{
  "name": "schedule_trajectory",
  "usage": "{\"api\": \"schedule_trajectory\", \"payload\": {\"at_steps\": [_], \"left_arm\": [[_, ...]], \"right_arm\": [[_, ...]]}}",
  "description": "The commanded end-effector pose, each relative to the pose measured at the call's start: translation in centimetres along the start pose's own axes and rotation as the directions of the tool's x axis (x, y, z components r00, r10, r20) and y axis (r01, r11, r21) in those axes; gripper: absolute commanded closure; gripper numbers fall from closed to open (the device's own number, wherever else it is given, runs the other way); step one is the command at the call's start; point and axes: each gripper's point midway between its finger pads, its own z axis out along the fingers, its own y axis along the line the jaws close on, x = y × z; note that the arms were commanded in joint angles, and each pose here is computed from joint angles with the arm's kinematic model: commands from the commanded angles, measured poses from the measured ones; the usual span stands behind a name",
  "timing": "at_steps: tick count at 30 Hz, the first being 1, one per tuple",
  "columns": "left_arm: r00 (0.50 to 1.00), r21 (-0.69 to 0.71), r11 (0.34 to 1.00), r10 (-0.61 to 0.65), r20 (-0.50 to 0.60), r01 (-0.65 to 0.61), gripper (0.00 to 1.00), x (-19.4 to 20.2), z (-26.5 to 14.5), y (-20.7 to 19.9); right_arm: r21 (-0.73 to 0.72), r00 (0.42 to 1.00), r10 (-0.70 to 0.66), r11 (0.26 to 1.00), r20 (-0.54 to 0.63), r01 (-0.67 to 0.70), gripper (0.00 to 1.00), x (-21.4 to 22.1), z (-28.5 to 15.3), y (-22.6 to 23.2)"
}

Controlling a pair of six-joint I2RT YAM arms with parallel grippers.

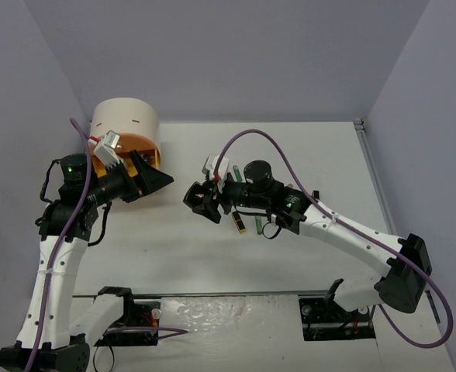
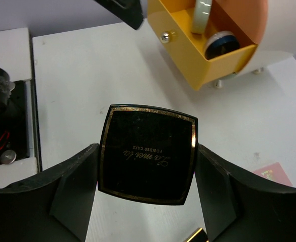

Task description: Organize the makeup

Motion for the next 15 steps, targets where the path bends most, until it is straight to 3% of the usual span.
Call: {"api": "schedule_trajectory", "payload": {"at_steps": [1, 15], "left_arm": [[1.0, 0.12, 0.993, 0.016, 0.001, -0.017, 0.1, -0.2, -0.4, -3.2], [0.993, 0.05, 0.998, 0.043, -0.112, -0.038, 0.23, 3.4, 2.4, -1.3]], "right_arm": [[-0.081, 0.985, -0.092, 0.991, 0.146, 0.105, 0.91, -5.2, 0.8, 1.7], [-0.113, 0.984, -0.098, 0.987, 0.151, 0.116, 0.9, -5.4, 2.4, 1.9]]}}
